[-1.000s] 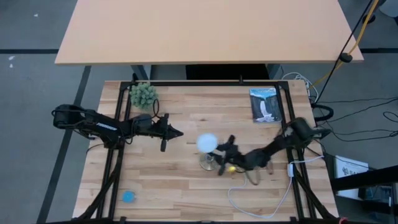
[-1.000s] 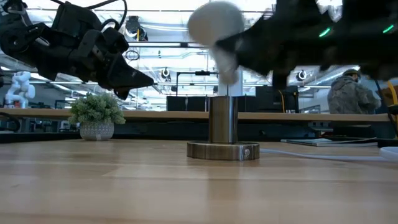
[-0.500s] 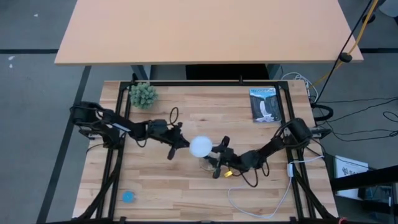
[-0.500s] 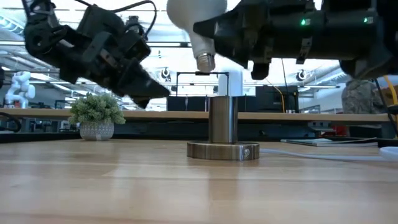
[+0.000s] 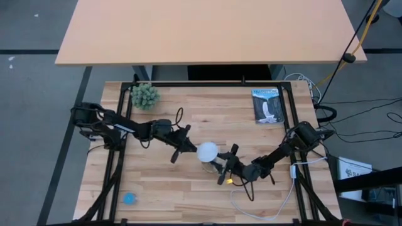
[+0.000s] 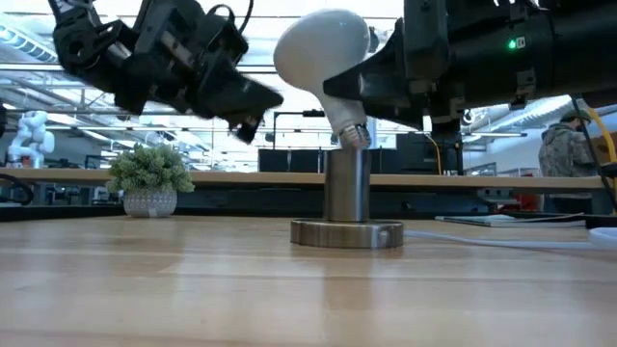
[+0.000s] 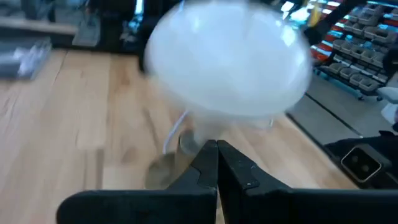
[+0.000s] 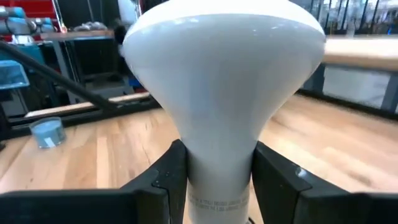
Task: Screw lightbulb
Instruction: Insert the white light bulb into the gold lamp
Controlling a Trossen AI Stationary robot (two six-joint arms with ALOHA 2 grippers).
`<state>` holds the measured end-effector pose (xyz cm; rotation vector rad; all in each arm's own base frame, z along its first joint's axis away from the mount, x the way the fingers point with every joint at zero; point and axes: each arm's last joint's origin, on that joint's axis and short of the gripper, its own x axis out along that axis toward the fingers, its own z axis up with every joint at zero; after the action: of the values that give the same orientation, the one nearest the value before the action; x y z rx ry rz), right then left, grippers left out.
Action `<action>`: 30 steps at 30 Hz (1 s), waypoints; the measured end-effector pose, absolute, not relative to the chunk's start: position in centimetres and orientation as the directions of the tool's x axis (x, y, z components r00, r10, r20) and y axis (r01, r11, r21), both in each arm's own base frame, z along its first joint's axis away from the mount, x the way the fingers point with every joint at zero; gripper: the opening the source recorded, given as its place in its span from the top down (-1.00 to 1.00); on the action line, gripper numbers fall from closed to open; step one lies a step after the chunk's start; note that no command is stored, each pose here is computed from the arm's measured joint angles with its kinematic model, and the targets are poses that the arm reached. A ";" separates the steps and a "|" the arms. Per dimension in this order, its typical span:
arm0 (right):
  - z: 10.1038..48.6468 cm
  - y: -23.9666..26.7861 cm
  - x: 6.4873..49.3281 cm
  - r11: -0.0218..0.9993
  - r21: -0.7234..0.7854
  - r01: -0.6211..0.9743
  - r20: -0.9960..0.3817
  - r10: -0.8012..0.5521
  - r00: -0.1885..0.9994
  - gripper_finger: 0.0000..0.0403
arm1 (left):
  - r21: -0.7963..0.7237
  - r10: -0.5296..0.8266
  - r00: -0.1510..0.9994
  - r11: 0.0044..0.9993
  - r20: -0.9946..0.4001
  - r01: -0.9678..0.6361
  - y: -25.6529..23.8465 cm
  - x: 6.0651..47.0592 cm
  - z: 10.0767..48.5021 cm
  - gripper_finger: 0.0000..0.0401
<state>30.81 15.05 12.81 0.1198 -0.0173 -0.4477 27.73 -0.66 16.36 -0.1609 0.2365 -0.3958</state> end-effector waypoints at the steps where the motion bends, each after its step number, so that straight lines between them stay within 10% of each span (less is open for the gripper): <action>1: 12.7 14.9 30.9 0.892 0.130 0.432 -0.023 -0.433 0.901 0.35 | -0.183 -0.405 0.894 0.910 -0.193 0.373 -0.8 28.1 16.7 1.00; 14: 12.2 14.3 31.1 0.880 0.143 0.454 -0.050 -0.451 0.891 0.02 | -0.112 -0.396 0.874 0.918 -0.282 0.380 -1.2 29.5 17.2 1.00; 30: 12.0 14.5 31.0 0.891 0.070 0.448 -0.068 -0.444 0.893 0.12 | -0.105 -0.372 0.884 0.928 -0.283 0.356 -1.2 29.5 17.2 1.00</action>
<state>31.04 14.48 11.97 0.0843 0.0511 -0.4632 29.47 -1.16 17.20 -0.0509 0.3044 -0.3790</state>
